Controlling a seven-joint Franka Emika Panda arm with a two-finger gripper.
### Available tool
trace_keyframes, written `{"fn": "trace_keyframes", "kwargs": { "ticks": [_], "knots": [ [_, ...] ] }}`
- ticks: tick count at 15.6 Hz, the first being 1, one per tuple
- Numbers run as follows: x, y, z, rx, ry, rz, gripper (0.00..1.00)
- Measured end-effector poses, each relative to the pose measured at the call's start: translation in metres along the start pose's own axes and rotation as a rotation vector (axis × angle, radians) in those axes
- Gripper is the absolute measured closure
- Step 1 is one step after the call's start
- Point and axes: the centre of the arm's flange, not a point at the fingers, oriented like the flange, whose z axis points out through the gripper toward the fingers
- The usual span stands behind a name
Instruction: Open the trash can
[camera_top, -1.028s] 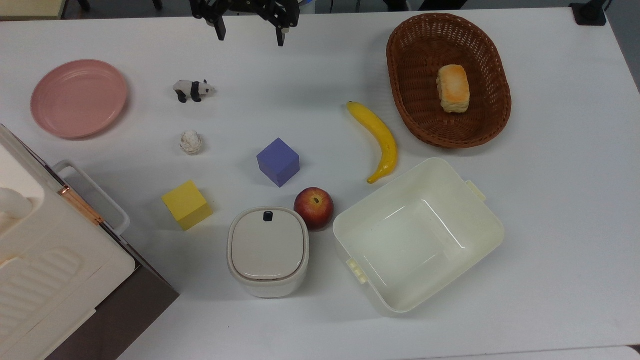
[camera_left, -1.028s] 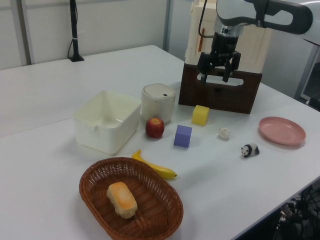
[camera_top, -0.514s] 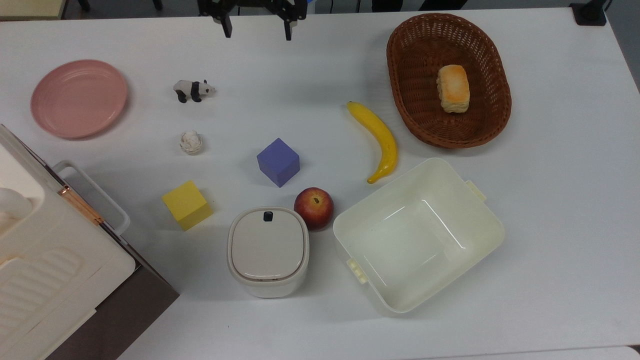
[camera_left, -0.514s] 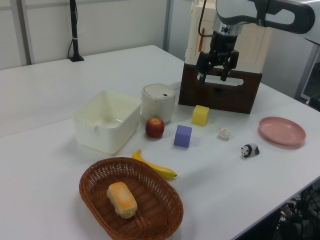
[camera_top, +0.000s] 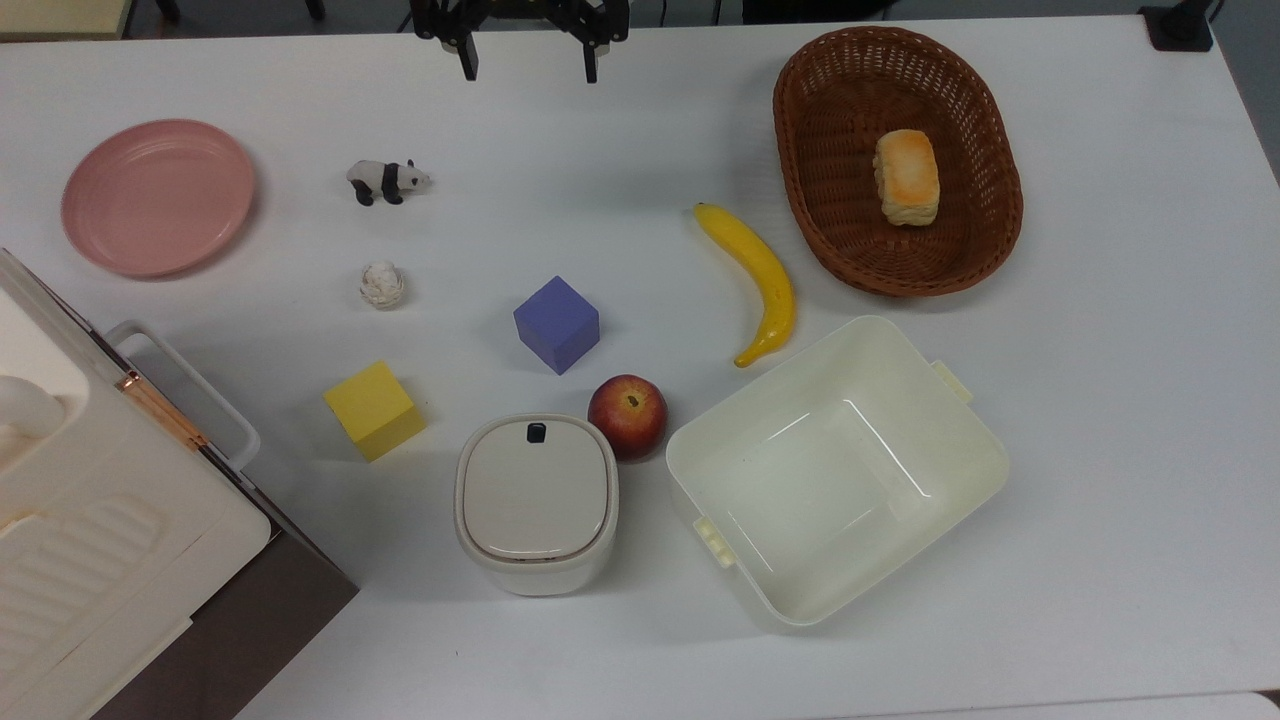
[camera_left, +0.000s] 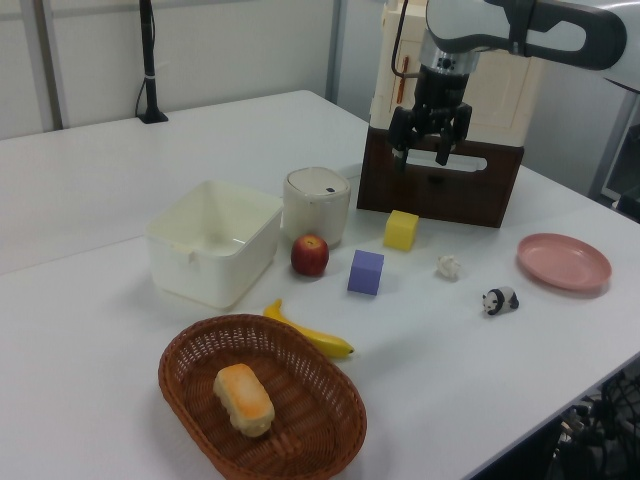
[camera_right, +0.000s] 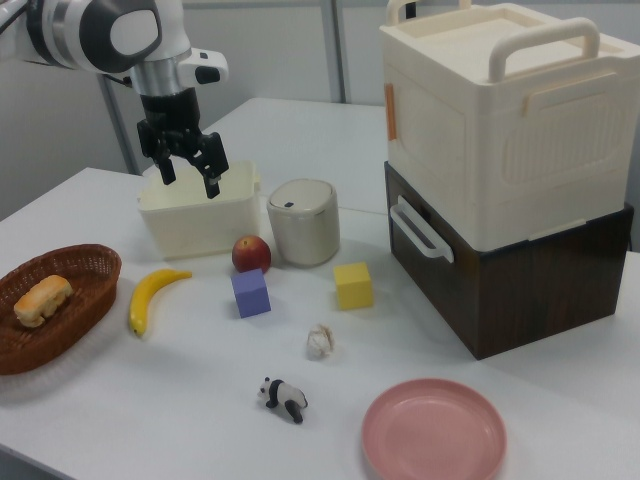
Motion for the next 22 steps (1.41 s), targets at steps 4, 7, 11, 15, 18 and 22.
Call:
{"fn": "trace_keyframes", "kwargs": {
  "ticks": [4,7,11,15,18,22],
  "knots": [
    [0.0001,0.0012,0.0005,0.000,-0.001,0.002,0.00],
    [0.0001,0.0018,0.0008,0.000,-0.002,0.003,0.00],
    [0.0001,0.0018,0.0008,0.000,-0.002,0.003,0.00],
    [0.0001,0.0019,0.0009,0.000,-0.002,0.002,0.00],
    [0.0002,0.0019,0.0012,0.000,-0.002,0.002,0.00],
    [0.0003,0.0019,0.0014,0.000,-0.003,0.002,0.17]
  ]
}}
